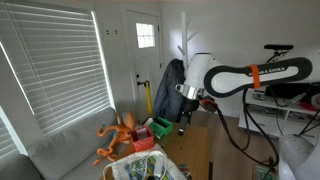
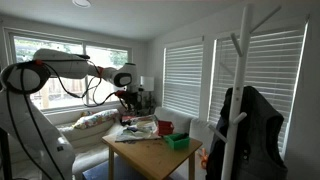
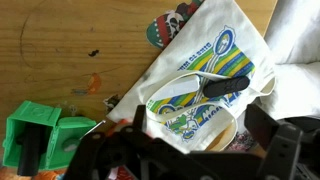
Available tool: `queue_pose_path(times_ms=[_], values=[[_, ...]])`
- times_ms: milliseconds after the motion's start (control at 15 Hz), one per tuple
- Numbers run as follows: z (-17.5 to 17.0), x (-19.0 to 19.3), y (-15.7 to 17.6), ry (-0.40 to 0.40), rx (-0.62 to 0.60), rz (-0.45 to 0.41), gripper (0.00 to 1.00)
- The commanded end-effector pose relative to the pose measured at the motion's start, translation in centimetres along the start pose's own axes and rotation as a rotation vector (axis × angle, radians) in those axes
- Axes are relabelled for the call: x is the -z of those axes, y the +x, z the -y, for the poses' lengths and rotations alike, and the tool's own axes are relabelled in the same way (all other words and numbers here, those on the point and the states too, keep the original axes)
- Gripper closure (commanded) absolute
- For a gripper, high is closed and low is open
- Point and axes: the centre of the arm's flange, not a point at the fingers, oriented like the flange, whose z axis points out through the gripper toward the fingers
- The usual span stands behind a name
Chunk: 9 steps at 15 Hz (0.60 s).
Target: Move the remote to the front right corner of the table
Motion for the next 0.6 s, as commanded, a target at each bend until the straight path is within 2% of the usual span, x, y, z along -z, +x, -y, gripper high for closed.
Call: queue_pose_path(times_ms=[0,200,400,533], values=[[0.0,0.0,0.0,0.0,0.0,0.0,0.0],[0.0,0.0,0.0,0.0,0.0,0.0,0.0],[1.8,-3.8,3.7,0.02,-0.153,0.13,0.0],[4.4,-7.1,5.6,-0.028,-0.223,0.192,0.0]])
